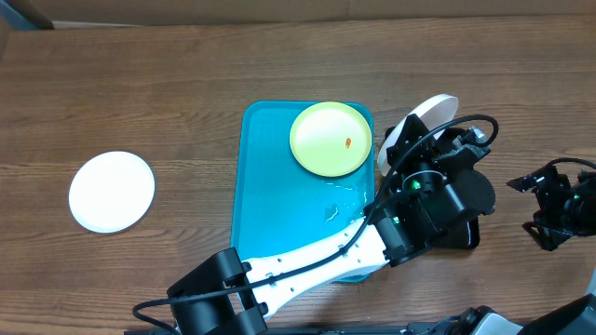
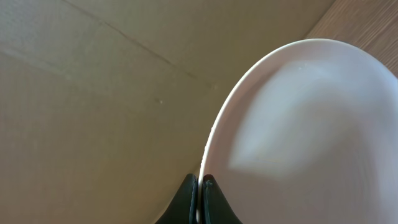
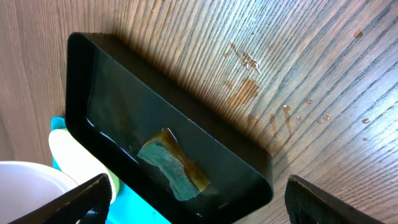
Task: Clean dirty plates on tray and stack at the side
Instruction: 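Lift the cream plate with the left gripper and carry it left, then set the cream plate onto the white plate left of the tray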
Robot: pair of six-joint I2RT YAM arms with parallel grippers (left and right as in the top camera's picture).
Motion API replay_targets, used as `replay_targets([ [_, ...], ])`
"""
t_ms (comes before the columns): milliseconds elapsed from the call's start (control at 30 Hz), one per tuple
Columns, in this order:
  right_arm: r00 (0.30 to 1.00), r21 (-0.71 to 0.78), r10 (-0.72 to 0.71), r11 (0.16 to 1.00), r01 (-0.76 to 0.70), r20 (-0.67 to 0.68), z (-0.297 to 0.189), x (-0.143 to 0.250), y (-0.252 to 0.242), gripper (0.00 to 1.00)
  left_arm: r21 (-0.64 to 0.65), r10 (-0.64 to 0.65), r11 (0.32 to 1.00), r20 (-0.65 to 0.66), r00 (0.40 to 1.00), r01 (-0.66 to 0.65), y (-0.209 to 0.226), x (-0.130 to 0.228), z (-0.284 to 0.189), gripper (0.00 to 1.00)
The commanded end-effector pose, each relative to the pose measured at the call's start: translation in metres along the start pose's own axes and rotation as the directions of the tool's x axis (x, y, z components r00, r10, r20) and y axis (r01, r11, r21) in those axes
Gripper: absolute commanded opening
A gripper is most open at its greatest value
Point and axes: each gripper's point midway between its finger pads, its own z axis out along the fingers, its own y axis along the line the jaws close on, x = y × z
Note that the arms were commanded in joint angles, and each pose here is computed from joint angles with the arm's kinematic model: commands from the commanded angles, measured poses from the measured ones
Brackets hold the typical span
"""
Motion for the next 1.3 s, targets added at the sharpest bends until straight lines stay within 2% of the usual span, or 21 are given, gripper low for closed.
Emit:
replay_targets([
  [0,0.999,-0.023,-0.024,0.999,0.025,0.035,-0.009,-0.004,0.007,0.91,-0.026,-0.015,1.0,-0.005,1.0,0.015,0.011,-0.003,0.0,0.04],
  [200,0.999,-0.024,-0.024,0.999,0.025,0.034,-0.009,-0.004,0.007,0.9,-0.026,-0.018,1.0,-0.005,1.0,0.017,0.011,-0.003,0.0,0.04],
  [233,0.999,-0.024,-0.024,0.999,0.025,0.034,-0.009,-0.004,0.007,0.9,-0.023,-0.058,0.998,-0.006,0.998,0.057,0.01,-0.002,0.0,0.04],
  [300,0.999,-0.024,-0.024,0.999,0.025,0.035,-0.009,-0.004,0.007,0.9,0.051,-0.11,0.993,-0.007,0.994,0.11,-0.007,0.002,0.001,0.04],
  [333,0.999,-0.024,-0.024,0.999,0.025,0.034,-0.009,-0.004,0.007,0.9,0.096,-0.078,0.992,-0.006,0.997,0.078,-0.016,0.004,0.0,0.04],
  [367,0.999,-0.023,-0.024,0.999,0.024,0.034,-0.009,-0.004,0.007,0.9,0.028,-0.087,0.996,-0.027,0.996,0.087,-0.003,0.007,0.004,0.04],
  [433,0.999,-0.024,-0.024,0.999,0.025,0.034,-0.009,-0.004,0.007,0.9,-0.071,-0.205,0.977,-0.042,0.978,0.202,0.019,0.01,0.01,0.04],
  [467,0.999,-0.024,-0.024,0.999,0.025,0.034,-0.009,-0.004,0.007,0.91,-0.065,-0.268,0.962,-0.036,0.963,0.265,0.022,0.01,0.014,0.04],
  [533,0.999,-0.024,-0.024,0.999,0.025,0.034,-0.009,-0.004,0.007,0.9,-0.017,-0.181,0.983,-0.041,0.983,0.181,0.013,0.011,0.014,0.04],
  [600,0.999,-0.024,-0.024,0.999,0.025,0.034,-0.009,-0.004,0.007,0.91,0.001,-0.233,0.972,-0.051,0.971,0.233,0.008,0.015,0.013,0.04],
  [667,0.999,-0.024,-0.024,0.999,0.025,0.034,-0.009,-0.004,0.008,0.91,0.107,-0.124,0.986,-0.047,0.991,0.128,-0.014,0.016,0.008,0.04],
  [733,0.999,-0.022,-0.022,0.999,0.023,0.03,-0.009,-0.003,0.007,0.9,0.043,-0.227,0.971,-0.124,0.966,0.234,-0.003,0.037,0.014,0.04],
  [767,0.999,-0.022,-0.022,1.0,0.023,0.03,-0.009,-0.003,0.007,0.91,0.074,-0.271,0.956,-0.161,0.949,0.285,-0.005,0.047,0.016,0.04],
  [833,0.999,-0.021,-0.021,1.0,0.022,0.028,-0.009,-0.002,0.007,0.91,0.249,-0.37,0.863,-0.283,0.885,0.44,-0.012,0.064,0.011,0.04],
  [967,0.999,-0.021,-0.021,1.0,0.022,0.029,-0.009,-0.002,0.007,0.91,0.283,-0.562,0.625,-0.483,0.672,0.727,0.038,0.091,0.007,0.04],
  [1000,0.999,-0.021,-0.021,1.0,0.022,0.029,-0.009,-0.002,0.007,0.91,0.278,-0.576,0.598,-0.504,0.644,0.752,0.048,0.097,0.006,0.04],
  [1033,0.999,-0.021,-0.021,1.0,0.022,0.029,-0.009,-0.002,0.007,0.91,0.203,-0.616,0.539,-0.567,0.547,0.818,0.083,0.126,0.008,0.04],
  [1100,0.999,-0.021,-0.021,1.0,0.022,0.029,-0.009,-0.002,0.007,0.9,0.108,-0.636,0.524,-0.611,0.472,0.845,0.111,0.16,0.009,0.04],
  [1200,0.999,-0.022,-0.022,1.0,0.022,0.029,-0.009,-0.002,0.007,0.91,-0.154,-0.674,0.52,-0.678,0.293,0.841,0.16,0.244,0.007,0.04],
  [1233,0.999,-0.022,-0.022,1.0,0.022,0.029,-0.009,-0.002,0.007,0.91,-0.272,-0.688,0.515,-0.697,0.202,0.813,0.178,0.282,0.003,0.04],
  [1267,0.999,-0.022,-0.022,0.999,0.023,0.032,-0.009,-0.003,0.007,0.91,-0.462,-0.727,0.484,-0.685,0.047,0.743,0.206,0.348,-0.006,0.04],
])
